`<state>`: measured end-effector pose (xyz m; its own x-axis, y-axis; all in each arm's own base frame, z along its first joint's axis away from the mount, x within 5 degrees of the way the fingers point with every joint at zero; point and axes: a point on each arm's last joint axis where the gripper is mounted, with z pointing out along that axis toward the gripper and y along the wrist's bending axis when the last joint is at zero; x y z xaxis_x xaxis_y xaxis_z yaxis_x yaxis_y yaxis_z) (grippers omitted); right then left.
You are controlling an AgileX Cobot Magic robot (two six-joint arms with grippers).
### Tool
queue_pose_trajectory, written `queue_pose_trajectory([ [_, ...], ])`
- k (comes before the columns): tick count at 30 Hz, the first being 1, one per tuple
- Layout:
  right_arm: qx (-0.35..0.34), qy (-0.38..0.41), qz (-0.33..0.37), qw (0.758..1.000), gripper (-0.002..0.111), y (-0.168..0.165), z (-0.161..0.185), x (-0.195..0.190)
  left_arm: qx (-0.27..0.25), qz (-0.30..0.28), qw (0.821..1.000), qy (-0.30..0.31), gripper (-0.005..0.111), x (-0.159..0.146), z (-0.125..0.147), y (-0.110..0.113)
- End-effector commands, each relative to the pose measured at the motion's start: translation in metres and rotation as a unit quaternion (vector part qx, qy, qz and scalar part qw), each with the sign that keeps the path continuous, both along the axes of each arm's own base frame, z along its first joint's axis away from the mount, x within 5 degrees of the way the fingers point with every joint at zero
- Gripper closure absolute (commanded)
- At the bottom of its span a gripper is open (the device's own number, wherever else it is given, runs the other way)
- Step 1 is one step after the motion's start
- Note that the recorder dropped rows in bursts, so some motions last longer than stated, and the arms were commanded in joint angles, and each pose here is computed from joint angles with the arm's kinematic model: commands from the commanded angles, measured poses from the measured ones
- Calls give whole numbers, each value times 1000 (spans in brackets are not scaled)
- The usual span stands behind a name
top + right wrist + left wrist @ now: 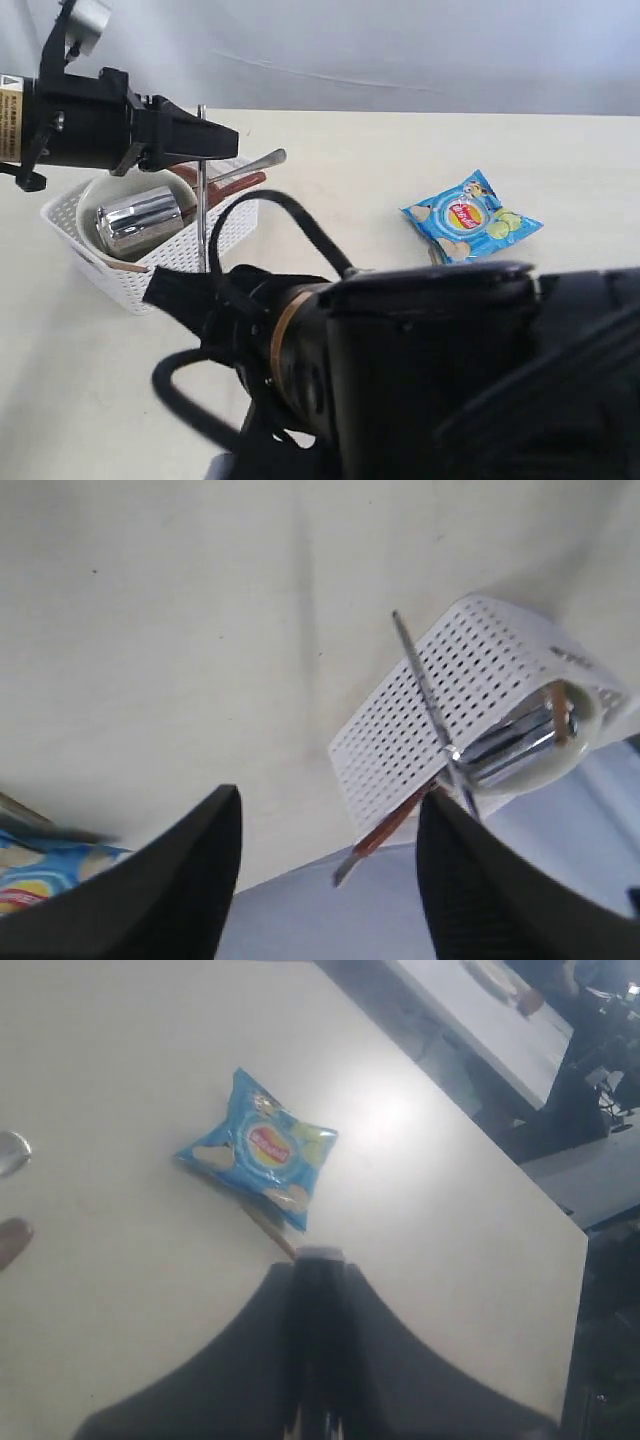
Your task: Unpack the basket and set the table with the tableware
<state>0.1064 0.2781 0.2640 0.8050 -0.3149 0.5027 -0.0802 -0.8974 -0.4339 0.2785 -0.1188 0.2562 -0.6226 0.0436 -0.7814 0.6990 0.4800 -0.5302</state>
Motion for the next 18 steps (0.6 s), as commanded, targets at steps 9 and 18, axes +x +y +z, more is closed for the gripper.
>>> queue_pose_trajectory([
  [9, 342, 97, -461, 813, 66, -62, 46, 41, 9, 17, 992, 127, 107, -25, -46, 6],
  [18, 444, 140, -604, 647, 67, -82, 45, 63, 23, 34, 984, 174, 107, -35, -67, 10],
])
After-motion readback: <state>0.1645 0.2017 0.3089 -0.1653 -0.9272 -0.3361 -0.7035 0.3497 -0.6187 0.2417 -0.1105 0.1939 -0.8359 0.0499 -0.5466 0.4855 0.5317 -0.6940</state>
